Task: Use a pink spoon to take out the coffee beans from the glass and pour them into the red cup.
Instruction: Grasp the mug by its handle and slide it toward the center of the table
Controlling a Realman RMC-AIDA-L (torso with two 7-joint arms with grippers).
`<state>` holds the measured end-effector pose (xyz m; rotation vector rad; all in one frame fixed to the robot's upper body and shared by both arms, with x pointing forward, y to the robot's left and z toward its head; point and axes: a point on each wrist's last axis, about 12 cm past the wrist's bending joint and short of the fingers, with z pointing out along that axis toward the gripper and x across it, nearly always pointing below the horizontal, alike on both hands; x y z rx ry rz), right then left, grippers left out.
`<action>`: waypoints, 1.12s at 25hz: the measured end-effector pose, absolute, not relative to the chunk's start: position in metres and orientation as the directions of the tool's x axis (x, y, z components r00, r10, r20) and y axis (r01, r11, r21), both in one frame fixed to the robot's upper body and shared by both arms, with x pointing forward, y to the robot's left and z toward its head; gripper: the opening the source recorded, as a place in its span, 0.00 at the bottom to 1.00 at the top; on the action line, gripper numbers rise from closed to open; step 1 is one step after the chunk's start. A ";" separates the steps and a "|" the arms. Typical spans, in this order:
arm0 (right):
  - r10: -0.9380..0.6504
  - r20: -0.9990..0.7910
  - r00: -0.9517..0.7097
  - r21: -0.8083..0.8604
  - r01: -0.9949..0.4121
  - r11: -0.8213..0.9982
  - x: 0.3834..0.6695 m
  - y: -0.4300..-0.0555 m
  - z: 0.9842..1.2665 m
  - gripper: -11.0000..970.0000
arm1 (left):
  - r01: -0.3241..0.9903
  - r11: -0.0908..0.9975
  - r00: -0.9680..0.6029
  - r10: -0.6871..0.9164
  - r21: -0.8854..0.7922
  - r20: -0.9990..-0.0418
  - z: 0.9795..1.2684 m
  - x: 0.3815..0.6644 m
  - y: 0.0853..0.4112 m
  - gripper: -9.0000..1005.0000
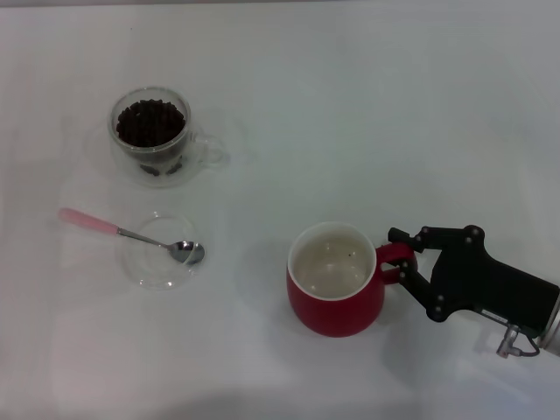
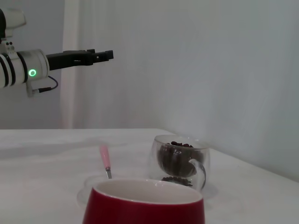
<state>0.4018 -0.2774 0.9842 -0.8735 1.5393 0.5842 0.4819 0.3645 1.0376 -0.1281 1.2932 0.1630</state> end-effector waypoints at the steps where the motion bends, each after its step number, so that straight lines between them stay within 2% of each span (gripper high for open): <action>1: -0.201 -0.979 -0.007 -0.117 -0.797 0.593 0.402 -0.278 0.984 0.20 | -0.193 0.981 0.264 0.049 -0.002 -0.963 1.037 0.481 0.365 0.84; 8: -0.216 -0.976 -0.024 -0.122 -0.762 0.636 0.407 -0.285 0.983 0.20 | -0.195 0.981 0.263 0.051 -0.001 -0.963 1.037 0.479 0.366 0.84; 16: -0.222 -0.974 -0.035 -0.122 -0.746 0.655 0.402 -0.292 0.982 0.37 | -0.197 0.980 0.266 0.055 0.002 -0.962 1.037 0.479 0.367 0.84; 21: -0.213 -0.976 -0.040 -0.114 -0.740 0.662 0.393 -0.297 0.981 0.61 | -0.200 0.980 0.267 0.061 0.007 -0.962 1.038 0.480 0.368 0.84; 28: -0.190 -0.982 -0.016 -0.118 -0.734 0.669 0.377 -0.304 0.985 0.61 | -0.200 0.980 0.274 0.074 0.018 -0.959 1.041 0.483 0.370 0.84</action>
